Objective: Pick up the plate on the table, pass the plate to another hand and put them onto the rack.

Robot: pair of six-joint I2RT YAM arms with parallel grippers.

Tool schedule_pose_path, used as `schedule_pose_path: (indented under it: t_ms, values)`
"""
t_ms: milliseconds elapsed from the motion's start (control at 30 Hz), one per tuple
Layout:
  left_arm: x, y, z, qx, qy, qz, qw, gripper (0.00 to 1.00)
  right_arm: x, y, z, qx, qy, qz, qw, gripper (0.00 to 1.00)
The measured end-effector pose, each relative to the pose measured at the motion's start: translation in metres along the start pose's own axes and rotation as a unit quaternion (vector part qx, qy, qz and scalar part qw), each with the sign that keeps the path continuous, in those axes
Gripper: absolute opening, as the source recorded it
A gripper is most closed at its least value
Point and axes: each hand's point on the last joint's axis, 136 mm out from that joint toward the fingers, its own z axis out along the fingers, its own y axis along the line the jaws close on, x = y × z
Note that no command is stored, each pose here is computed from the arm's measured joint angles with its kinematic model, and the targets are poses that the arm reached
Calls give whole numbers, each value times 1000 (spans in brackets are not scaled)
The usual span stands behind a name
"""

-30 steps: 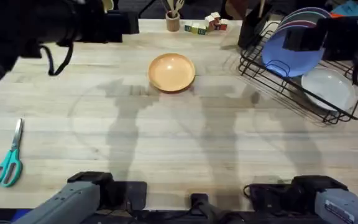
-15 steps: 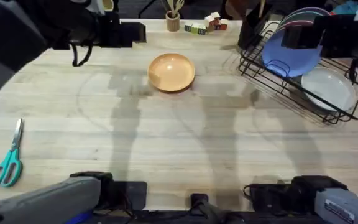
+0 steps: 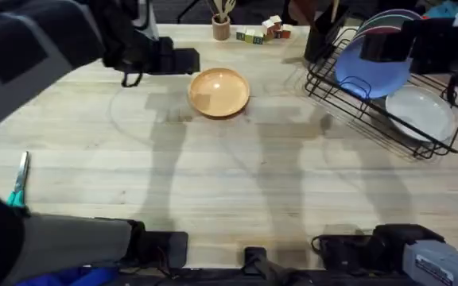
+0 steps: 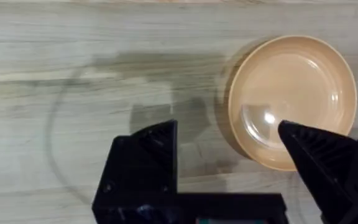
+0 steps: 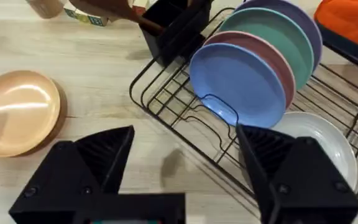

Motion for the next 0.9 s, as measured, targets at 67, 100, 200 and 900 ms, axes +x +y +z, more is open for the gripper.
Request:
schedule_pose_path:
  t_ms: [67, 100, 200, 900]
  values:
    - [2, -8, 8, 5, 6, 7, 1000, 993, 0, 0, 0, 0, 0, 0, 1000, 995]
    - [4, -11, 13, 8, 10, 11, 1000, 993, 0, 0, 0, 0, 0, 0, 1000, 995]
    - [7, -18, 26, 10, 19, 19, 1000, 993, 0, 0, 0, 0, 0, 0, 1000, 995]
    - [47, -5, 87, -15, 101, 15, 995, 993, 0, 0, 0, 0, 0, 0, 1000, 996]
